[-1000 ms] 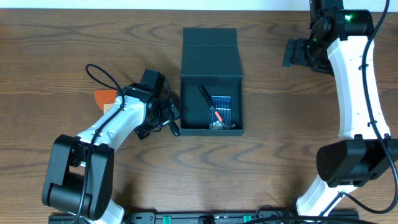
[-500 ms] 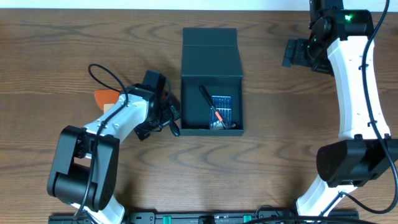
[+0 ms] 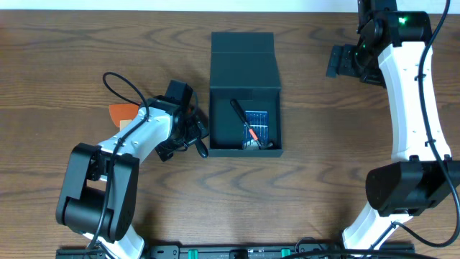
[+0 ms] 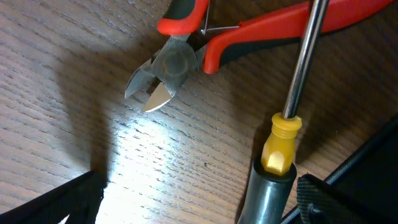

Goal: Pack container

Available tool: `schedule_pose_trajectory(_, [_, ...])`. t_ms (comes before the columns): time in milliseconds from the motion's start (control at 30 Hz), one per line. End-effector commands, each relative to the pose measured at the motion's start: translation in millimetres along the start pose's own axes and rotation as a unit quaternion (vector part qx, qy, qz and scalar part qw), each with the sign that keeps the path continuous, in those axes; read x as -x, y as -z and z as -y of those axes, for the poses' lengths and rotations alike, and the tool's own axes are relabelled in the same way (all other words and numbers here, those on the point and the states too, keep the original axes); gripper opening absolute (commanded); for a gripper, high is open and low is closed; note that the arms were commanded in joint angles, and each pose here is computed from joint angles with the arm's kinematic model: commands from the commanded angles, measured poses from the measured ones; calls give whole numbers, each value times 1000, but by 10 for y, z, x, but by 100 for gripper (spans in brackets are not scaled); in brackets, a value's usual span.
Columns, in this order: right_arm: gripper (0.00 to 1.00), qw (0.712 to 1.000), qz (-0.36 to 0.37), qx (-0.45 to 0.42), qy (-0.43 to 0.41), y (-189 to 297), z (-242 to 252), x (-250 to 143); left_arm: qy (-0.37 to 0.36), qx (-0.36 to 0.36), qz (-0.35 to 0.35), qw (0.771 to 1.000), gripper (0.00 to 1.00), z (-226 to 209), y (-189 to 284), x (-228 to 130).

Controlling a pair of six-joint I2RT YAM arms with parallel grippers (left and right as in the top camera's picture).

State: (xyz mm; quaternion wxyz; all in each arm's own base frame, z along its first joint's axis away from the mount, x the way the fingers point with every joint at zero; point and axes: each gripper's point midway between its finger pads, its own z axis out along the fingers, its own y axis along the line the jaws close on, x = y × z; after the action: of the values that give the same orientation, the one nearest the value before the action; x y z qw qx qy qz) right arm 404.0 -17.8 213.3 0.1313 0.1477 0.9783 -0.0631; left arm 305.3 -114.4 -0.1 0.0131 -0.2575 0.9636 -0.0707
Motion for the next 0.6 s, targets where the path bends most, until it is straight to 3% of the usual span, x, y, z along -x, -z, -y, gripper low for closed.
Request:
schedule_pose_trajectory(0, [99, 1000, 13, -1, -10, 72, 21, 42, 3, 18, -19, 1000, 95, -74, -191, -55])
schedule_pose_trajectory(100, [99, 1000, 13, -1, -10, 72, 22, 43, 3, 18, -19, 1000, 88, -75, -191, -55])
schedule_pose_trajectory(300, [99, 1000, 13, -1, -10, 72, 21, 42, 3, 19, -20, 1000, 84, -76, -191, -57])
schedule_pose_trajectory(433, [99, 1000, 13, -1, -10, 72, 21, 42, 3, 21, -22, 1000, 70, -86, -190, -67])
schedule_pose_trajectory(567, [99, 1000, 12, -1, -10, 72, 23, 42, 4, 27, -28, 999, 71, -116, -187, -96])
